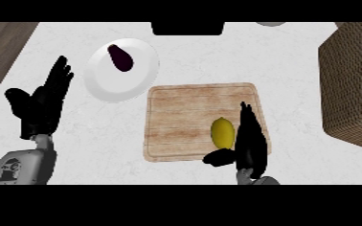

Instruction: Pick the lemon from the cutting board and place it in the basket

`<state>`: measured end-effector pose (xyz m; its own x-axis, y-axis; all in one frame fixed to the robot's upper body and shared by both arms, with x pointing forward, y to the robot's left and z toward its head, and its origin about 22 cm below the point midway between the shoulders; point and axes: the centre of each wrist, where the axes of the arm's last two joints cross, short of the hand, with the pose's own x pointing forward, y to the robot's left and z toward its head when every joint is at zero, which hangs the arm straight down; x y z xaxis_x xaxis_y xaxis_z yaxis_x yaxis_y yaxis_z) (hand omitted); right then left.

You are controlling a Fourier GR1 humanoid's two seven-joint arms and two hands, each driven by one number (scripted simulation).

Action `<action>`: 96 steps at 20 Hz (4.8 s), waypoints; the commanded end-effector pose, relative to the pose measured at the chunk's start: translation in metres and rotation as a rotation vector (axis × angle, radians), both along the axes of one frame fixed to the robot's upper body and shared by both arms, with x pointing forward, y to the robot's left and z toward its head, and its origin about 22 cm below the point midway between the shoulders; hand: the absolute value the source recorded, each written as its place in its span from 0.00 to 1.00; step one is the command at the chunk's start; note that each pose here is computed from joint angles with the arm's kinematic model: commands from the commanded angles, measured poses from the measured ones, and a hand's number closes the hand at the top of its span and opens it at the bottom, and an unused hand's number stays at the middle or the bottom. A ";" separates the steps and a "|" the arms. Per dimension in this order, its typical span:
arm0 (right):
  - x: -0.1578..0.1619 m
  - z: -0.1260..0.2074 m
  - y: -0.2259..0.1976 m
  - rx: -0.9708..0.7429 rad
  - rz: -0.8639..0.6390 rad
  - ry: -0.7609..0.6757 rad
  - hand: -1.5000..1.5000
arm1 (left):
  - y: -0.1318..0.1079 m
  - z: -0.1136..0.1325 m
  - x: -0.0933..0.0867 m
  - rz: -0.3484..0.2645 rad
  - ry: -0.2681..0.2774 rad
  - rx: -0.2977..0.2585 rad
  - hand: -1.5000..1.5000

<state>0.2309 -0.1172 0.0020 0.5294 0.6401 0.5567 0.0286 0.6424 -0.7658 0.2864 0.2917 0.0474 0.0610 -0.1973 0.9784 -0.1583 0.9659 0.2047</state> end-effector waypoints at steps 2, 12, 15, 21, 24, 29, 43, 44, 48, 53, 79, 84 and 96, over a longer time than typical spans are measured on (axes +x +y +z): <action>0.003 -0.017 0.009 0.009 0.075 0.071 1.00 | 0.014 0.000 0.003 0.006 -0.011 -0.004 0.50; -0.015 -0.030 0.016 0.032 0.165 0.043 1.00 | 0.018 -0.015 0.002 0.003 0.007 -0.020 0.50; -0.007 -0.026 0.015 0.053 0.135 0.038 1.00 | -0.002 -0.005 0.002 -0.009 -0.006 0.001 0.50; -0.070 -0.060 -0.024 0.082 0.564 0.054 1.00 | -0.011 -0.002 0.008 0.014 -0.007 -0.009 0.50; -0.108 -0.065 -0.044 0.134 0.762 0.035 1.00 | 0.011 -0.010 -0.004 0.019 0.005 -0.004 0.50; -0.124 -0.048 -0.101 0.297 0.748 -0.260 1.00 | -0.002 -0.008 -0.009 0.010 0.024 0.003 0.50; -0.145 0.086 -0.181 0.354 0.638 -0.577 1.00 | 0.022 0.015 -0.007 0.016 0.008 -0.009 0.50; -0.135 0.094 -0.169 0.373 0.609 -0.594 1.00 | 0.002 -0.004 -0.013 0.014 0.005 0.004 0.50; -0.134 0.127 -0.182 0.384 0.517 -0.609 1.00 | 0.012 0.008 -0.001 0.036 0.014 -0.002 0.50; -0.102 0.165 -0.186 0.429 0.397 -0.681 1.00 | 0.005 -0.004 0.006 -0.001 0.004 -0.002 0.50; 0.064 0.163 -0.244 0.071 0.226 -0.505 1.00 | 0.025 0.008 0.005 -0.005 -0.009 0.009 0.50; 0.086 0.163 -0.295 0.110 0.200 -0.505 1.00 | -0.015 -0.012 0.005 0.009 -0.003 -0.004 0.50; 0.082 0.186 -0.327 -0.402 0.440 -0.498 1.00 | 0.003 0.002 0.001 -0.012 -0.008 0.012 0.50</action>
<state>0.3200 -0.4442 0.1694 0.0141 0.7479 0.6636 0.2340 0.6428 -0.7294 0.2894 0.2913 0.0500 0.0545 -0.1980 0.9787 -0.1536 0.9668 0.2042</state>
